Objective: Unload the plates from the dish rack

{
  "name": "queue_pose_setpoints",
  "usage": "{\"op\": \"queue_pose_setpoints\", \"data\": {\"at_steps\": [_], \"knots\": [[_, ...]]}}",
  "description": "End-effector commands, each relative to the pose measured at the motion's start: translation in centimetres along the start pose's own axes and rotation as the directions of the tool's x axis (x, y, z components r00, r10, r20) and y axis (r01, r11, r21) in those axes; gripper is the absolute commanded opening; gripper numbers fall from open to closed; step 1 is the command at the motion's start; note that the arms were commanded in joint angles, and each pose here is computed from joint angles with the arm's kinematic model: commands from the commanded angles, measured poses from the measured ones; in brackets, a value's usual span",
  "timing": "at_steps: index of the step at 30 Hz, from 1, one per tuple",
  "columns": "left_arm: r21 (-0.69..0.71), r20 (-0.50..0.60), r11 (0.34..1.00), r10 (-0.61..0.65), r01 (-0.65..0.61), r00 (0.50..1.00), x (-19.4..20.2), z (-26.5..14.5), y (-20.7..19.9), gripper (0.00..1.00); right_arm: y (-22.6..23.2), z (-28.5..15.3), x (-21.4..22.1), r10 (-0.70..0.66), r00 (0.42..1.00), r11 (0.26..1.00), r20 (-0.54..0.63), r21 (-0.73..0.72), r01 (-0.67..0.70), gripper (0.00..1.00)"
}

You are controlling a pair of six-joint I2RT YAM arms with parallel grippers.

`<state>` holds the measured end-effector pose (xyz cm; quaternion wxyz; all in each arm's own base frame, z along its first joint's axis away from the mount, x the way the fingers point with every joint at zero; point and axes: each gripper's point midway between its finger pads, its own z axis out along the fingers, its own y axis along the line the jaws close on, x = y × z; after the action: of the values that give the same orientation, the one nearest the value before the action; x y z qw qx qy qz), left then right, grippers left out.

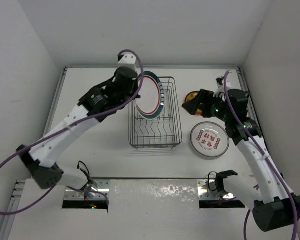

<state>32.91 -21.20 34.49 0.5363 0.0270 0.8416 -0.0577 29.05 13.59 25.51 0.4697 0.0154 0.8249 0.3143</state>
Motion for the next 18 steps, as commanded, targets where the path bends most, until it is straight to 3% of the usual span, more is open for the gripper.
{"op": "queue_pose_setpoints", "data": {"at_steps": [1, 7, 9, 11, 13, 15, 18], "knots": [[0.475, 0.194, 0.863, -0.293, 0.171, 0.936, -6.8, -5.7, -5.9, 0.00, 5.8, -0.1, -4.1, 0.046, 0.991, 0.960, 0.123, -0.278, -0.010, 0.99], [0.704, 0.104, 0.686, -0.356, 0.184, 0.929, -5.5, -7.2, -9.3, 0.00, 4.2, 0.7, -3.3, 0.014, 0.996, 0.977, 0.089, -0.212, 0.005, 0.96], [0.761, 0.055, 0.618, -0.361, 0.195, 0.931, -4.9, -7.8, -10.3, 0.00, 4.4, 0.8, -3.1, 0.014, 0.996, 0.973, 0.087, -0.232, 0.006, 0.89], [0.775, 0.019, 0.593, -0.370, 0.220, 0.929, -4.3, -7.0, -10.6, 0.00, 5.3, 0.3, -3.0, 0.019, 0.996, 0.961, 0.087, -0.277, 0.006, 0.72], [0.771, 0.004, 0.592, -0.373, 0.234, 0.928, -3.7, -6.0, -10.4, 0.00, 5.8, -0.1, -3.1, 0.017, 0.995, 0.953, 0.095, -0.304, 0.013, 0.34], [0.764, 0.008, 0.596, -0.395, 0.249, 0.919, -3.9, -5.3, -10.0, 0.16, 5.3, -0.7, -3.1, 0.006, 0.996, 0.967, 0.084, -0.254, 0.016, 0.00], [0.676, -0.018, 0.672, -0.397, 0.304, 0.918, -2.6, -2.3, -8.6, 0.47, 2.5, -1.5, -2.7, -0.004, 0.999, 0.998, 0.053, -0.064, 0.007, 0.00]]}}
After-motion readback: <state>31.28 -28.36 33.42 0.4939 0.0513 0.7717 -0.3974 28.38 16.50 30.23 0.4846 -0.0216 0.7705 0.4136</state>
